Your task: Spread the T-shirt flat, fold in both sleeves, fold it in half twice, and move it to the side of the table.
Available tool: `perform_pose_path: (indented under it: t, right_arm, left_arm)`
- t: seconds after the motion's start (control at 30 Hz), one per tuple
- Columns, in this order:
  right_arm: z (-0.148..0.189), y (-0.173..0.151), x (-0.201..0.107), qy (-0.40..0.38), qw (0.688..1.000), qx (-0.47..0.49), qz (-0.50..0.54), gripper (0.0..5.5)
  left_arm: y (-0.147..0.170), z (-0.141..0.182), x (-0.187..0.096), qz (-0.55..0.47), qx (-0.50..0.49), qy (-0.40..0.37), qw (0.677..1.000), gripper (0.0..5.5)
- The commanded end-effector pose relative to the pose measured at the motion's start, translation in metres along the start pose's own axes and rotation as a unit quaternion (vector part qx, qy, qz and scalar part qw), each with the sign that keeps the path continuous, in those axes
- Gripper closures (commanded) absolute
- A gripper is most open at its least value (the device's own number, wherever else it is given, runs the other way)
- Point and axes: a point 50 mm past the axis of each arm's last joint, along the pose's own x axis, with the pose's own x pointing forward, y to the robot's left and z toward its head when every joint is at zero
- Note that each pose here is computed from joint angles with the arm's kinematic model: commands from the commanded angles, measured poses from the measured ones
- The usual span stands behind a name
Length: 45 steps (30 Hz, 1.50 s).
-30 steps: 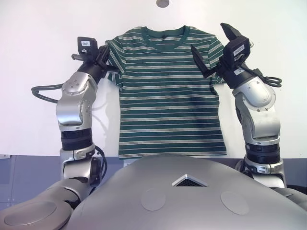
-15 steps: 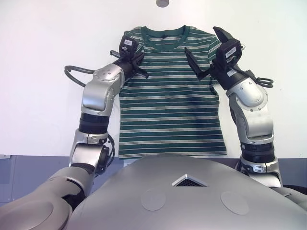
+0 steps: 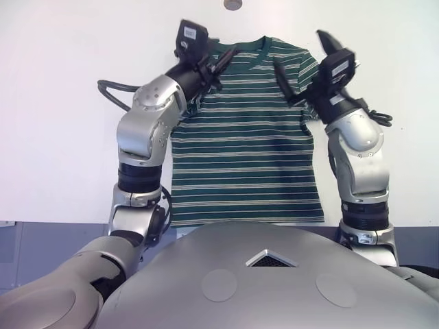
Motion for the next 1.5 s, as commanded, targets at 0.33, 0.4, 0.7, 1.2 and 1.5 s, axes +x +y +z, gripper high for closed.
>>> perform_pose_path:
  t: [0.33,0.4,0.7,1.2,1.5]
  right_arm:
    - [-0.095,-0.050,-0.036,0.171,0.940,0.220,-0.198,0.77]
    - [-0.089,-0.042,-0.026,0.133,0.930,0.290,-0.184,0.77]
    - [-0.107,-0.022,-0.019,0.221,0.915,0.281,-0.187,1.85]
    - [-0.121,-0.013,-0.032,0.268,0.898,0.261,-0.233,4.82]
    - [-0.101,-0.018,-0.019,0.213,0.918,0.240,-0.232,5.47]
  left_arm:
    - [0.018,0.004,-0.004,0.112,0.020,-0.099,0.989,2.64]
    - [0.017,0.003,-0.003,0.112,0.024,-0.100,0.988,2.64]
    - [0.016,0.003,-0.002,0.116,0.025,-0.106,0.987,2.59]
    - [0.024,-0.002,-0.003,0.140,0.021,-0.101,0.985,2.59]
    - [0.024,-0.005,-0.003,0.141,0.016,-0.097,0.985,2.59]
